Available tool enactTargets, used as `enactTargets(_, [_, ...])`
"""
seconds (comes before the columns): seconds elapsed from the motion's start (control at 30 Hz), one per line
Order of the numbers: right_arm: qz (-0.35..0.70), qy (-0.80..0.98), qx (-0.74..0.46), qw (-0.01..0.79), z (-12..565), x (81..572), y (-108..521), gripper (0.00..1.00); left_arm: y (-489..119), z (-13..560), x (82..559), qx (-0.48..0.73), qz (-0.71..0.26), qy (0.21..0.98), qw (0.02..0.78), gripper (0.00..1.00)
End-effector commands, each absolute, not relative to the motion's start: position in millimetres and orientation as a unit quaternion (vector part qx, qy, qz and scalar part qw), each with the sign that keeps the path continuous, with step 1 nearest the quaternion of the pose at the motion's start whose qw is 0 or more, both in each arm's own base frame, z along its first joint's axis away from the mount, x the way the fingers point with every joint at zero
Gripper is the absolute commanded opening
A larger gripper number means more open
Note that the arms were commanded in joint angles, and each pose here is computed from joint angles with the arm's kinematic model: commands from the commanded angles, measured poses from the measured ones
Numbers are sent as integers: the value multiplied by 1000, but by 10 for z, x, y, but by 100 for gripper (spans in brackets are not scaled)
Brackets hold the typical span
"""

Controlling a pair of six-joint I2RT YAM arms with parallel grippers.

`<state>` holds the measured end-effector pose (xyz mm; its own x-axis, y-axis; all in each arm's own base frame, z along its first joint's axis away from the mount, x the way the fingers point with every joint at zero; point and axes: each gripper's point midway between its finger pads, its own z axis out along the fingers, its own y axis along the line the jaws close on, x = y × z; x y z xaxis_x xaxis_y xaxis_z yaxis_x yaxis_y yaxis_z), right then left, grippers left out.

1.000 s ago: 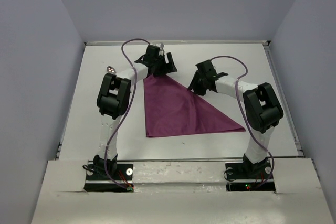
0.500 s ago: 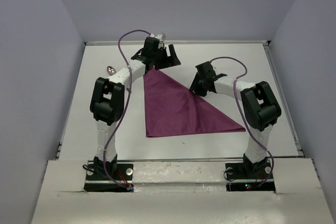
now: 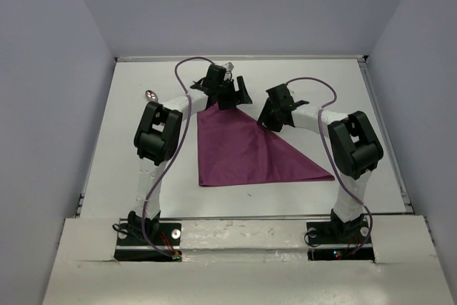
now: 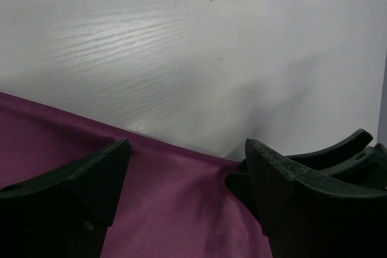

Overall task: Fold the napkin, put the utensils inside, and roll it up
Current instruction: Smooth out the napkin at the center of the board, then pick up the spoon from the center of the board.

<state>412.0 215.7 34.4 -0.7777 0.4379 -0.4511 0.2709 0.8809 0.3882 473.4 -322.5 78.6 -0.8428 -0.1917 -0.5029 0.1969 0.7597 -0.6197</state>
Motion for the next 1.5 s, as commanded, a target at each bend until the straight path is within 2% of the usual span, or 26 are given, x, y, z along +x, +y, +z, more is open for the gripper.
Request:
enactTargets(0.0, [141,928,187,289,440,4098,2093,52,-3259,706,4734,-5,-356,892,278,89])
enactTargets(0.13, [142,925,188,296,540,4100,2079,52,-3307,768,4726,-1,-368,888,275,89])
enactTargets(0.27, [155,917,187,317,836,4123,2082,54,-3345,1114,4824,13,-374,877,300,89])
enactTargets(0.43, [200,896,157,363,1478,4120,2140,69,-3283,1724,4862,35,-365,863,346,90])
enactTargets(0.57, [220,895,123,369,1677,4052,2192,77,-2967,2045,4885,1,-311,869,385,93])
enactTargets(0.8, [251,895,82,360,1845,3859,2295,85,-1468,1626,4765,-213,-200,888,355,91])
enactTargets(0.83, [250,895,81,359,1832,3840,2284,85,-1118,1527,4760,-252,-162,886,354,91])
enactTargets(0.97, [249,902,69,347,1767,3817,2308,87,-492,1258,4583,-327,-53,881,336,91])
enactTargets(1.1, [250,901,69,347,1777,3820,2309,89,-233,1027,4495,-360,3,877,318,88])
enactTargets(1.33, [246,906,64,337,1735,3787,2307,91,-158,738,4548,-381,18,870,312,82])
enactTargets(1.47, [232,913,64,330,1701,3769,2265,99,-105,657,4590,-394,30,861,320,80])
